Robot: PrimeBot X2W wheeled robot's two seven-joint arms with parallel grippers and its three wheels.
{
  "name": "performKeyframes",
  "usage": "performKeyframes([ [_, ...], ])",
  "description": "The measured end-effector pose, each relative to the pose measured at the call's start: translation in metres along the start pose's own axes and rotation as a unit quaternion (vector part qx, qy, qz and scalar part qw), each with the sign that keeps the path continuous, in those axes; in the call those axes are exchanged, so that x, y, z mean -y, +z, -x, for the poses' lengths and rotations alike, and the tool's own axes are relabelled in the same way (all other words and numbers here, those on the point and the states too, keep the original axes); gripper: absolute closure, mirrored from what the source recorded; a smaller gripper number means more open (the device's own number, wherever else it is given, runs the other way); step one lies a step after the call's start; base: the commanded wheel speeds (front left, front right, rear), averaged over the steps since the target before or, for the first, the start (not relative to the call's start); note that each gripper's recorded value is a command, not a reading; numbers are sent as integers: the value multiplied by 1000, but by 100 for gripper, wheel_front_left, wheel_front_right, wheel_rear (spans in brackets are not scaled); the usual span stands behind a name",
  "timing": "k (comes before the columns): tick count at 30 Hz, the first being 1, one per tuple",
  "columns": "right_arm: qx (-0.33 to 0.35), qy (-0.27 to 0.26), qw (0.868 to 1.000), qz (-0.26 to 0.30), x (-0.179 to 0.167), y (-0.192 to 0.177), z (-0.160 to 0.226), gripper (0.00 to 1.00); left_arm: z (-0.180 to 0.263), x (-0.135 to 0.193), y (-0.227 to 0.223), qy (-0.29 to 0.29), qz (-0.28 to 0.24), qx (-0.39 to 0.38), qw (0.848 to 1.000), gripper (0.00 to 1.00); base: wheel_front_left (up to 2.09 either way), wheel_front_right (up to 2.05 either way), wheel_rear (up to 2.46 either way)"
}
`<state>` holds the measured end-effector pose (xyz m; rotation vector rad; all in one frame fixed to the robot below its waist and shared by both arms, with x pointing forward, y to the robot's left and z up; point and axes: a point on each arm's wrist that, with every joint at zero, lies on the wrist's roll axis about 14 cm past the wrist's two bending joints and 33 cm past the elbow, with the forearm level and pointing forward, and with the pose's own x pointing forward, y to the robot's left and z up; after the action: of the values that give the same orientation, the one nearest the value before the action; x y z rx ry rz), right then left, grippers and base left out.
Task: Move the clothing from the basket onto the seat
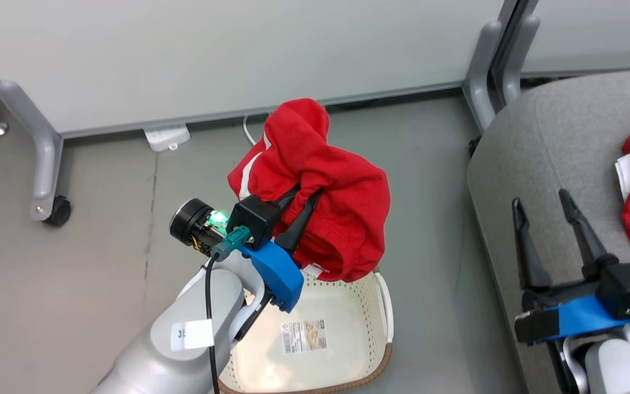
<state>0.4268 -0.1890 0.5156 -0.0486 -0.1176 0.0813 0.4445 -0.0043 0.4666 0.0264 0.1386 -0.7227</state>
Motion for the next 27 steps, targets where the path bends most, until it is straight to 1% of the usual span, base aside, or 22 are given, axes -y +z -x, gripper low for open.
performKeyframes([
  [6, 4, 9, 1000, -6, -9, 7, 18, 0, 11, 8, 31, 4, -12, 40, 999, 100, 0, 0, 0],
  [9, 6, 15, 1000, -8, -14, 10, 24, 0, 15, 10, 40, 6, -18, 50, 999, 100, 0, 0, 0],
  [17, 10, 38, 999, -14, -29, 14, 29, 0, 21, 11, 49, 9, -24, 60, 998, 100, 0, 0, 0],
  [27, 4, 99, 995, -31, -73, 10, 29, 0, 21, 10, 47, 12, -23, 60, 998, 100, 0, 0, 0],
])
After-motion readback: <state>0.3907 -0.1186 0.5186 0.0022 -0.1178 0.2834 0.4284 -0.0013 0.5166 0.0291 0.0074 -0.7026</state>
